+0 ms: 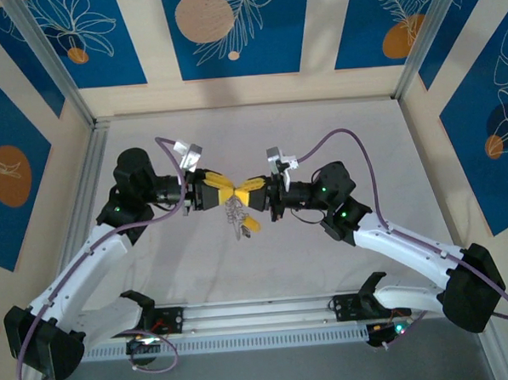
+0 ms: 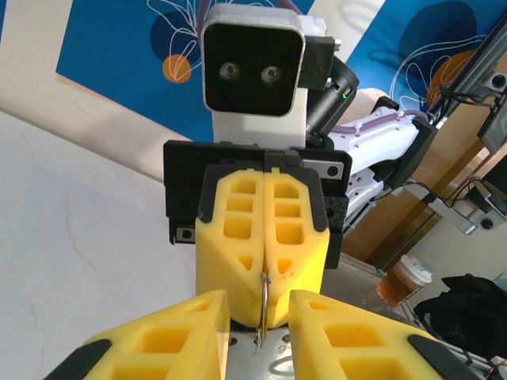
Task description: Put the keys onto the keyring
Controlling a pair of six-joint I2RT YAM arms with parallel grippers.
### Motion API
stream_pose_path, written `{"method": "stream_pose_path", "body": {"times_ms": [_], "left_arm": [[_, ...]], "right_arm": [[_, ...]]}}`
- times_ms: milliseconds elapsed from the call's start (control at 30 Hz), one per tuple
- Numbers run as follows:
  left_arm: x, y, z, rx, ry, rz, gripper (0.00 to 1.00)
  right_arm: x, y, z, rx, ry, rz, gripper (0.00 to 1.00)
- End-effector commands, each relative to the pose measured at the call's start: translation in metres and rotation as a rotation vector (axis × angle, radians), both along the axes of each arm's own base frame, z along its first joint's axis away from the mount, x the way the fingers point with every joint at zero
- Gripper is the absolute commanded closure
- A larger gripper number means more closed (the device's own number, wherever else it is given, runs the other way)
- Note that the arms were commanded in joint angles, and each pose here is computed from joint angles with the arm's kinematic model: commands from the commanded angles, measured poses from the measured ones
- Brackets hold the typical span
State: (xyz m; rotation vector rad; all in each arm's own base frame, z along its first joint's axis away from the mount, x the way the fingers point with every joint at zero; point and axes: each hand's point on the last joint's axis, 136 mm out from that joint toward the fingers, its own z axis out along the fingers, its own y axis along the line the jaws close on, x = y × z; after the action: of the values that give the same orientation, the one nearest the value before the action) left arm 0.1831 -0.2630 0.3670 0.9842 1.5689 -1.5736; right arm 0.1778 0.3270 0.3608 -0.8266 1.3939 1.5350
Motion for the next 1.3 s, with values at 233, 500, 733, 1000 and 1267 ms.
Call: {"method": "stream_pose_path", "body": {"times_ms": [233,500,733,1000,1267], "left_arm": [[-0.011,-0.002,0.002,-0.007,-0.033,-0.040,0.91],[-0.016,0.001,0.000,0.054,-0.083,-0.040,1.00],[-0.024,0.006,0.001,0.223,-0.191,-0.077,1.00],[-0.025,0.000,0.007,0.289,-0.261,-0.076,1.00],[-0.028,-0.003,0.037,0.206,-0.312,-0.079,1.00]], "right_arm": [[0.003,0.000,0.029,0.099,-0.048,-0.018,1.00],[-0.002,0.001,0.011,-0.060,-0.005,-0.008,0.74],[-0.010,-0.051,-0.010,-0.322,-0.042,-0.164,0.37],[-0.006,-0.054,0.001,-0.335,-0.080,-0.114,0.50],[0.006,-0.035,0.019,-0.251,-0.080,-0.022,0.61]]}}
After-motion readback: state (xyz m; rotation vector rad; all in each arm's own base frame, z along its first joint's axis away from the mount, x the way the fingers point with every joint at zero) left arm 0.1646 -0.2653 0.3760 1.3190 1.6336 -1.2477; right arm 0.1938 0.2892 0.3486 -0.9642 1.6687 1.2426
